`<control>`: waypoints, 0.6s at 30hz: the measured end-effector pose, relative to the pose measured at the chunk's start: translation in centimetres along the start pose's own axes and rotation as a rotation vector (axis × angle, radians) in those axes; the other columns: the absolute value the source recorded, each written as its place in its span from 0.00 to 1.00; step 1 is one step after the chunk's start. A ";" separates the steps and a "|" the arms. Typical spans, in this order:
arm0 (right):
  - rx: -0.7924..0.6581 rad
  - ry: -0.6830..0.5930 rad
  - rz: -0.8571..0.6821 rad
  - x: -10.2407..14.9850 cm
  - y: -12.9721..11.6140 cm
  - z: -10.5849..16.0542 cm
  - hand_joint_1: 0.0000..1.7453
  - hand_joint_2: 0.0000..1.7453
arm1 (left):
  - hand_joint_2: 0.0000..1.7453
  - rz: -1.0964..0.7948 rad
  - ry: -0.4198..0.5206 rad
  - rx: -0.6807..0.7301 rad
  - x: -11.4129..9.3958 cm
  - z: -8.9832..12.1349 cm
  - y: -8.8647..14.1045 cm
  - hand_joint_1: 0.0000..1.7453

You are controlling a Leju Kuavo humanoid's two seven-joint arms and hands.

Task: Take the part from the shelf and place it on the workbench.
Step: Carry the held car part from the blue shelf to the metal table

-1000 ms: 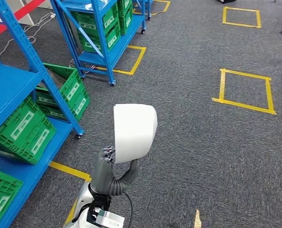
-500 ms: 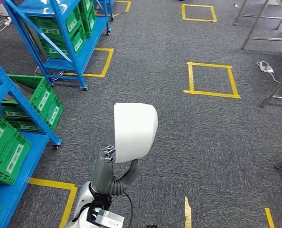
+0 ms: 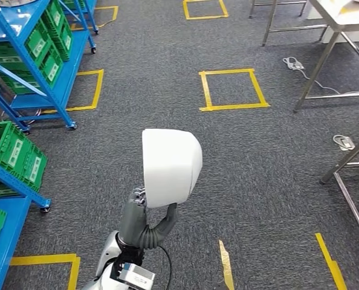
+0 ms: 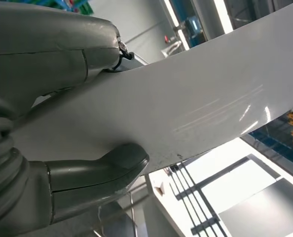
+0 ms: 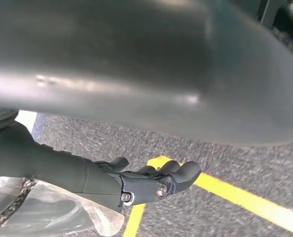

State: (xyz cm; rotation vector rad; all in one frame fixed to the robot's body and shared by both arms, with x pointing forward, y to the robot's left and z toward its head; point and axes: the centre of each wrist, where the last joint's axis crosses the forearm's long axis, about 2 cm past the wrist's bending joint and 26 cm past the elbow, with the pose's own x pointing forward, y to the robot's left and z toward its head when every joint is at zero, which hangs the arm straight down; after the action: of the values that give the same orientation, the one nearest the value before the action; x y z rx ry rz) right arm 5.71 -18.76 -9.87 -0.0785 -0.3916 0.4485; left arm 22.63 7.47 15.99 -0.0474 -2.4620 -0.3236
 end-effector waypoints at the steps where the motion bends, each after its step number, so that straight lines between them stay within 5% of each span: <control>1: -0.001 0.001 0.001 0.0 0.0 0.0 0.00 0.00 | 1.00 0.003 0.002 0.000 -0.1 0.0 0.0 1.00; 18: -0.006 0.021 0.015 -0.2 0.0 0.0 0.00 0.00 | 1.00 0.040 0.025 0.008 -0.3 0.1 -0.3 1.00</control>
State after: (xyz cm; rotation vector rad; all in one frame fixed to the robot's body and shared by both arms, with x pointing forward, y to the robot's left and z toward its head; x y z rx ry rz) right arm 5.56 -18.85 -9.90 -0.0922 -0.3725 0.4613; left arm 22.77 7.24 15.74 -0.0889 -2.4340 -0.2952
